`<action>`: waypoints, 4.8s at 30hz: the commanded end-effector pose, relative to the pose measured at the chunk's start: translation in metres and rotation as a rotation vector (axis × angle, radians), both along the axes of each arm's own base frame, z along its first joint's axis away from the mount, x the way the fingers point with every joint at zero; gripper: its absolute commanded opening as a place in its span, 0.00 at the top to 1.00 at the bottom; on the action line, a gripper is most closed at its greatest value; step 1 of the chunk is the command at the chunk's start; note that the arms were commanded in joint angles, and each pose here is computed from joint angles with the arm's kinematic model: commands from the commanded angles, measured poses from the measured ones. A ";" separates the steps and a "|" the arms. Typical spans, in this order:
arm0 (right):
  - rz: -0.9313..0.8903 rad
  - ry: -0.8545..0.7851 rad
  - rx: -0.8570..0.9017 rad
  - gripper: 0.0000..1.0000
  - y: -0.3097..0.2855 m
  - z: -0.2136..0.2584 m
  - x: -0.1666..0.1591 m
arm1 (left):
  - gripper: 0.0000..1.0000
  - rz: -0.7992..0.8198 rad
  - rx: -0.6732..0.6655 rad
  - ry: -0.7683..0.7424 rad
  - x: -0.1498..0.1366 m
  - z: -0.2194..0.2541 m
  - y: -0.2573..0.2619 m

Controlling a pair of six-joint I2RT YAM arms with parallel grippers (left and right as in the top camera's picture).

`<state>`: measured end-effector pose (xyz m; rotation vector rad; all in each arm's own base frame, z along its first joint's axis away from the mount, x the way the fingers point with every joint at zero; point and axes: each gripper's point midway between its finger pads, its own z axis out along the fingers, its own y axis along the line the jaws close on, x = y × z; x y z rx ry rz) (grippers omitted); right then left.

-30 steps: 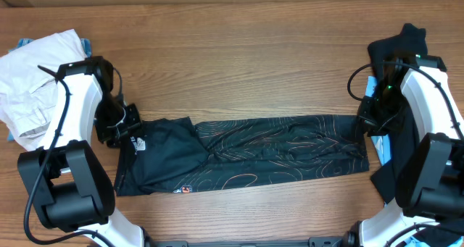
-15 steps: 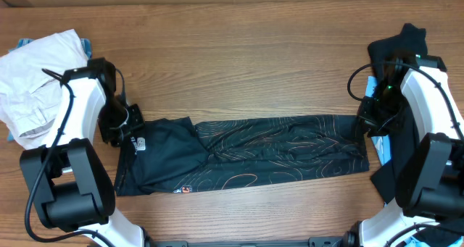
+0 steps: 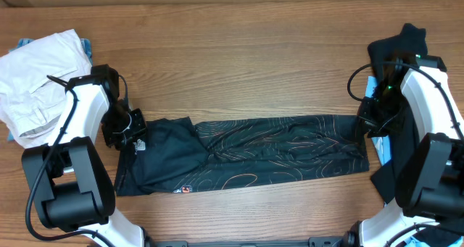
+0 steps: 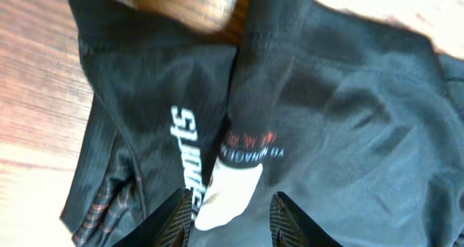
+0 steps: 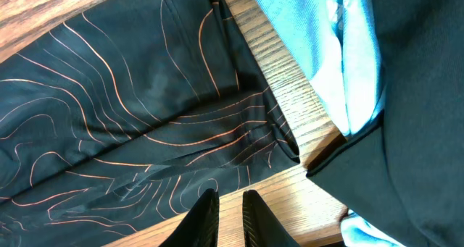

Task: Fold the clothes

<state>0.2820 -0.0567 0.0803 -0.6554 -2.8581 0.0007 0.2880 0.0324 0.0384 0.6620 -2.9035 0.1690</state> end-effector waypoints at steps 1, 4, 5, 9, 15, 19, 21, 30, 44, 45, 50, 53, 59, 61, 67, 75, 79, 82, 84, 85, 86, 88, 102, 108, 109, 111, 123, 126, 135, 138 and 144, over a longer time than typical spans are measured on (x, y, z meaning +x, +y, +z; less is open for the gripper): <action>0.004 -0.008 -0.011 0.85 -0.002 0.004 -0.002 | 0.61 -0.002 -0.002 0.005 -0.004 -0.008 -0.003; 0.004 -0.008 -0.011 0.85 -0.002 0.004 -0.002 | 0.62 -0.001 -0.004 0.004 -0.006 -0.012 -0.004; 0.004 -0.008 -0.011 0.85 -0.002 0.004 -0.002 | 0.62 -0.001 -0.004 0.005 -0.006 -0.012 -0.004; 0.004 -0.008 -0.011 0.85 -0.002 0.004 -0.002 | 0.75 -0.001 -0.003 -0.003 -0.004 -0.012 -0.004; 0.004 -0.008 -0.011 0.85 -0.002 0.004 -0.002 | 0.96 -0.055 -0.158 -0.054 0.004 -0.005 -0.028; 0.004 -0.009 -0.011 0.85 -0.002 0.004 -0.002 | 0.96 -0.178 -0.428 -0.152 0.011 0.020 -0.069; 0.004 -0.008 -0.011 0.85 -0.002 0.004 -0.002 | 0.96 -0.217 -0.503 -0.170 0.009 0.029 -0.079; 0.004 -0.024 -0.014 0.85 -0.003 0.004 0.002 | 0.96 -0.332 -0.587 -0.127 -0.016 0.040 -0.088; 0.022 -0.024 -0.010 0.85 -0.003 0.004 0.002 | 0.96 -0.161 -0.186 -0.153 0.026 0.012 -0.029; 0.022 -0.024 -0.010 0.85 -0.003 0.004 0.002 | 0.96 -0.163 -0.172 -0.178 0.034 0.016 -0.027; 0.022 -0.024 -0.010 0.85 -0.003 0.004 0.002 | 0.96 -0.173 -0.142 -0.273 0.064 0.041 -0.021; 0.022 -0.024 -0.010 0.85 -0.003 0.004 0.002 | 0.96 -0.174 -0.141 -0.278 0.066 0.046 -0.021; 0.022 -0.025 -0.011 0.85 -0.003 0.004 0.002 | 0.96 -0.172 -0.142 -0.226 0.054 0.044 -0.021; 0.022 -0.025 -0.011 0.85 -0.003 0.004 0.002 | 0.96 -0.171 -0.137 -0.205 0.049 0.044 -0.020; 0.022 -0.024 -0.010 0.85 -0.003 0.004 0.002 | 0.95 -0.165 -0.154 -0.129 0.031 0.045 -0.023; 0.022 -0.024 -0.010 0.85 -0.003 0.004 0.002 | 0.92 -0.163 -0.158 -0.105 0.025 0.045 -0.024; 0.022 -0.024 -0.010 0.85 -0.003 0.004 0.002 | 0.91 -0.163 -0.156 -0.105 0.025 0.045 -0.023; 0.022 -0.024 -0.010 0.85 -0.003 0.004 0.002 | 0.91 -0.163 -0.156 -0.105 0.025 0.045 -0.023; 0.022 -0.024 -0.010 0.85 -0.003 0.004 0.002 | 0.93 -0.163 -0.156 -0.105 0.025 0.045 -0.023; 0.022 -0.024 -0.010 0.85 -0.003 0.004 0.002 | 0.96 -0.164 -0.157 -0.101 0.024 0.045 -0.023; 0.022 -0.024 -0.010 0.85 -0.003 0.004 0.002 | 0.96 -0.164 -0.158 -0.092 0.022 0.046 -0.024; 0.022 -0.024 -0.010 0.85 -0.003 0.004 0.002 | 0.96 -0.162 -0.150 -0.053 0.013 0.046 -0.022; 0.022 -0.022 -0.010 0.84 -0.003 0.004 0.001 | 0.96 -0.085 0.036 0.262 -0.052 0.056 0.004; 0.022 -0.017 -0.009 0.84 -0.002 0.004 0.000 | 0.96 -0.092 0.026 0.322 -0.070 0.043 -0.002; 0.022 -0.017 -0.009 0.84 -0.002 0.004 0.000 | 0.96 -0.087 0.024 0.325 -0.071 0.038 -0.003; 0.022 -0.018 -0.009 0.84 -0.002 0.004 0.000 | 0.96 -0.074 0.028 0.328 -0.075 0.029 -0.003; 0.022 -0.015 -0.008 0.79 -0.002 0.004 0.000 | 0.45 -0.041 0.062 0.258 -0.060 0.017 0.001; 0.023 -0.012 -0.008 0.75 -0.002 0.004 -0.001 | 0.47 -0.025 0.019 0.188 -0.044 0.012 -0.006; 0.026 -0.038 -0.009 0.69 -0.003 0.003 0.005 | 0.59 -0.043 -0.079 0.085 -0.020 0.008 -0.030; 0.029 -0.036 -0.003 0.69 -0.002 0.002 0.005 | 0.60 -0.067 -0.076 0.078 -0.018 0.008 -0.036; 0.067 -0.032 0.056 0.66 0.008 -0.023 -0.003 | 0.62 -0.106 -0.064 0.071 -0.017 0.007 -0.044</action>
